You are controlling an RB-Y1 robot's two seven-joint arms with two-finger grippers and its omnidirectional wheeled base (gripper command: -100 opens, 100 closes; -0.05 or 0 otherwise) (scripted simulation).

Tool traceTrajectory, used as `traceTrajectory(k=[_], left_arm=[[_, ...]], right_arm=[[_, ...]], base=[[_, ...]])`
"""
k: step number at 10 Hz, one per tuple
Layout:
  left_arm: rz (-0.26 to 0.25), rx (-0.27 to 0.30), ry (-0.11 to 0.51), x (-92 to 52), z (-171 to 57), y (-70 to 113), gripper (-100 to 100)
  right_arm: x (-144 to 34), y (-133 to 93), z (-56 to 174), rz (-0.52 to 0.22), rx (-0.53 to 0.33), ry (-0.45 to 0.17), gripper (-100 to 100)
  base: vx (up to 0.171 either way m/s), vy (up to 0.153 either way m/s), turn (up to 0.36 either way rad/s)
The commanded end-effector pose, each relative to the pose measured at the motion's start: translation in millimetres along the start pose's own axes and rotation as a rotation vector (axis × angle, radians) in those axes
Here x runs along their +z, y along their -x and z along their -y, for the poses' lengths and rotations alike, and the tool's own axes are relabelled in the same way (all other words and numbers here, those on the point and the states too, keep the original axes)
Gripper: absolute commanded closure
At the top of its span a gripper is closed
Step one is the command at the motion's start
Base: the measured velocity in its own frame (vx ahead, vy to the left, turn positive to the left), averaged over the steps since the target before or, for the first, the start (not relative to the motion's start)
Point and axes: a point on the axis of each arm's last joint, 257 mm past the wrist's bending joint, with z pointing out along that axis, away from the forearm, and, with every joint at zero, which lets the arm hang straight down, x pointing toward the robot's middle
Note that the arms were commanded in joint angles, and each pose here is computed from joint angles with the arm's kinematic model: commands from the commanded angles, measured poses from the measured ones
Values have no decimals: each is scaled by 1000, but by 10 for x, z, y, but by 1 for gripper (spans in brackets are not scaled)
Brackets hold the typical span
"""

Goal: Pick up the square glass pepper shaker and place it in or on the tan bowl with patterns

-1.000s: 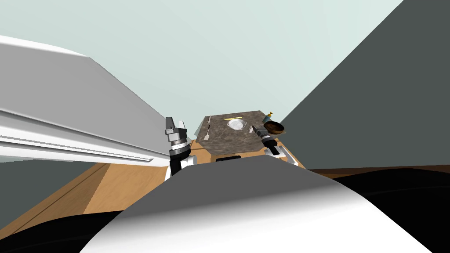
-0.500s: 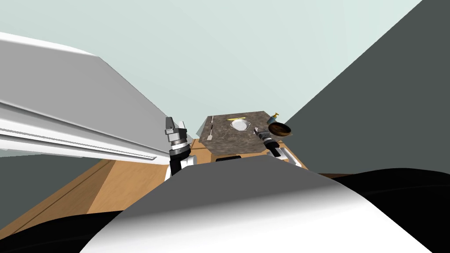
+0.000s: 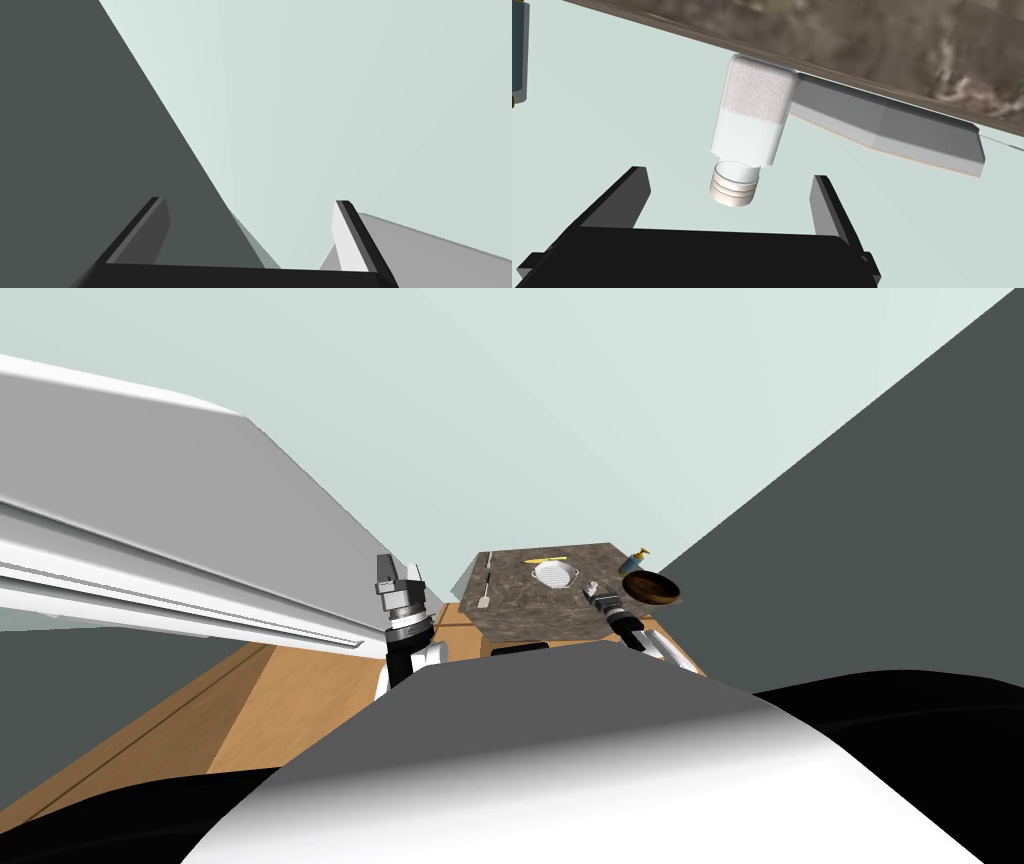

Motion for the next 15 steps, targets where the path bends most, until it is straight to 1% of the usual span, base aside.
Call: traceTrajectory(k=[1,2,3,4,5,6,10,11,12,13,14,15], left_arm=[[0,0,0,0,0,0,0],[0,0,0,0,0,0,0],[0,0,0,0,0,0,0],[0,0,0,0,0,0,0],[0,0,0,0,0,0,0],[0,0,0,0,0,0,0],[0,0,0,0,0,0,0],[0,0,0,0,0,0,0],[0,0,0,0,0,0,0],[0,0,0,0,0,0,0],[0,0,0,0,0,0,0],[0,0,0,1,0,0,0]], right_arm=[[-43,-103,47,-26,-46,-5,-100],[-19,-76,34,-16,-28,-3,-100],[-21,-84,37,-17,-32,-3,0],[21,-108,180,-21,-27,-27,-100],[-7,-100,104,-20,-29,-16,-100],[-4,-100,112,-20,-29,-17,100],[-1,-90,113,-17,-24,-18,100],[-1,-90,113,-17,-25,-18,0],[-1,-90,113,-17,-25,-18,100],[-1,-90,113,-17,-25,-18,0],[-20,-9,115,-6,-21,-6,100],[-30,27,115,-2,-19,0,100]], base=[[38,30,61],[14,11,11],[0,0,0],[32,10,189],[21,1,50],[0,0,0],[0,0,0],[0,0,0],[0,0,0],[0,0,0],[-107,-51,-5],[-165,-78,4]])
